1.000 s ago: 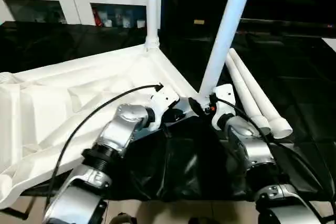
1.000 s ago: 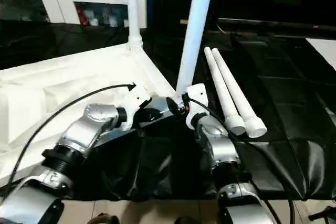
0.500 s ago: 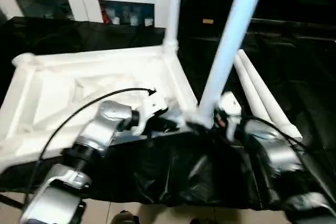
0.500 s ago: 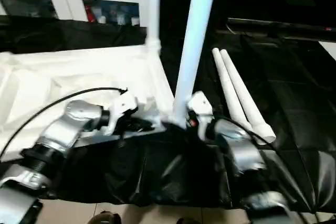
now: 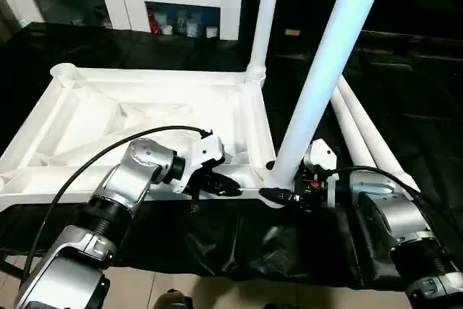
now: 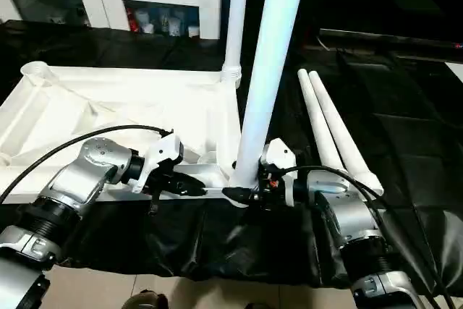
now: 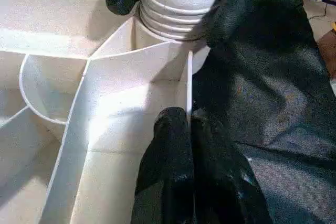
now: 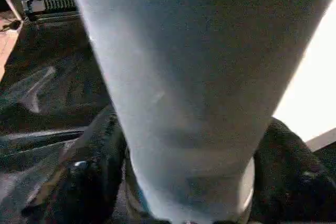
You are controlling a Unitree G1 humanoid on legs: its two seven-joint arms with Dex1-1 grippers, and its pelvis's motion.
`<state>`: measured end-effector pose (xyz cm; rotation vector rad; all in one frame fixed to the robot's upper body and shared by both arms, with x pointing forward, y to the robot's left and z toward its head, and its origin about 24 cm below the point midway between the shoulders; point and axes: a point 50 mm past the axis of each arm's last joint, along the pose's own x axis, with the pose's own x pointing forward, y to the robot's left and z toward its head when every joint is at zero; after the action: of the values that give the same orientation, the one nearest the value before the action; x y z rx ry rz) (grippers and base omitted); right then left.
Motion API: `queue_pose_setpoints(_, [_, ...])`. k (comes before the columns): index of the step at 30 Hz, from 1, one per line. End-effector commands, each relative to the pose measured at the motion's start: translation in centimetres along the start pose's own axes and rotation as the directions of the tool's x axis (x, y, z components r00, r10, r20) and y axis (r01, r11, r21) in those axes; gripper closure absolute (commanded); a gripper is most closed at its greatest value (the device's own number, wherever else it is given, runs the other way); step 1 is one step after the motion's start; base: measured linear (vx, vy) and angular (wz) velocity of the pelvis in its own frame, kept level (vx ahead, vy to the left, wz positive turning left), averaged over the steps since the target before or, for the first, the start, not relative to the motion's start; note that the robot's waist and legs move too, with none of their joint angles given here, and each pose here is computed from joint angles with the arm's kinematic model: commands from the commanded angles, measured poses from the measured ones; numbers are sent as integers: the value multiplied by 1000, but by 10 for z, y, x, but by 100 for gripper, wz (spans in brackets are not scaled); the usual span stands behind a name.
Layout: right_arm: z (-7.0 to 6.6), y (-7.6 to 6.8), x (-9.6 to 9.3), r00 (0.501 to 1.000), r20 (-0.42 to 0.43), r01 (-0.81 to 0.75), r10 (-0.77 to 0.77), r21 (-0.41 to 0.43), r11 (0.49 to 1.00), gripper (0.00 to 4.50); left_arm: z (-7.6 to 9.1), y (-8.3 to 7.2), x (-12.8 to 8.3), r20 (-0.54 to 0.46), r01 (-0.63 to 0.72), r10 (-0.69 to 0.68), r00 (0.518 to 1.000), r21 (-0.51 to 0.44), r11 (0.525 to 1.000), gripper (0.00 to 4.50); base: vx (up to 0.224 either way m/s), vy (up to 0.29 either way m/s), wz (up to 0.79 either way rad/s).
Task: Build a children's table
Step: Rotate leg to tighten
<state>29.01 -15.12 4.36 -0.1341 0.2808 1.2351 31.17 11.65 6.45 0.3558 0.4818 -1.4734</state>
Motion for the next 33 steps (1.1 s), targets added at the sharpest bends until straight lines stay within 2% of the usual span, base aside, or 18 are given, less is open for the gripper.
queue_pose_setpoints(1, [-3,9,11,999,-3,-37,37,-5,999,166,15,4,4,52,-40,37,998,46,998,450,0,0,0])
queue_pose_setpoints(4, [-7,6,16,999,14,32,-32,25,999,179,16,5,7,61,-57,55,997,35,998,450,0,0,0])
queue_pose_setpoints(5, [-10,1,23,993,15,119,-119,45,992,181,18,7,11,72,-96,94,993,28,995,450,0,0,0])
queue_pose_setpoints(9, [-16,-11,39,939,-14,343,-343,107,933,184,27,14,24,101,-218,218,971,-9,976,450,0,0,0])
queue_pose_setpoints(11, [-16,-13,44,919,-18,392,-393,123,912,184,30,16,28,108,-246,247,963,-20,969,450,0,0,0])
queue_pose_setpoints(13, [-16,-22,56,839,-64,542,-541,195,818,184,39,19,39,125,-315,318,940,-43,948,450,0,0,0])
queue_pose_setpoints(14, [-16,-22,57,831,-70,554,-553,201,808,184,40,19,41,126,-320,323,938,-44,946,450,0,0,0])
queue_pose_setpoints(16, [-8,-24,72,789,-51,605,-612,241,759,184,51,16,55,161,-350,358,920,-78,933,450,0,0,0])
queue_pose_setpoints(17, [-6,-24,74,787,-43,605,-615,247,757,184,52,16,57,164,-350,359,919,-80,933,450,0,0,0])
queue_pose_setpoints(20, [-6,-24,74,787,-43,605,-615,247,757,184,52,16,57,164,-350,359,919,-80,933,450,0,0,0])
queue_pose_setpoints(21, [-2,-25,79,784,-18,603,-621,260,754,129,54,14,61,168,-349,357,919,-76,934,450,0,0,0])
queue_pose_setpoints(22, [0,-25,78,788,-8,596,-616,261,759,115,53,13,61,168,-341,348,922,-70,938,450,0,0,0])
queue_pose_setpoints(24, [0,-26,67,814,23,564,-580,205,800,109,47,8,56,164,-282,282,945,-26,959,450,0,0,0])
queue_pose_setpoints(26, [0,-26,64,818,23,562,-575,188,806,95,46,8,55,162,-273,272,949,-19,962,450,0,0,0])
queue_pose_setpoints(30, [-3,-20,39,919,60,380,-390,124,916,95,36,-1,39,151,-121,113,982,43,992,450,0,0,0])
queue_pose_setpoints(33, [-3,-16,30,949,56,305,-310,82,949,95,33,-3,34,139,-79,72,988,48,996,450,0,0,0])
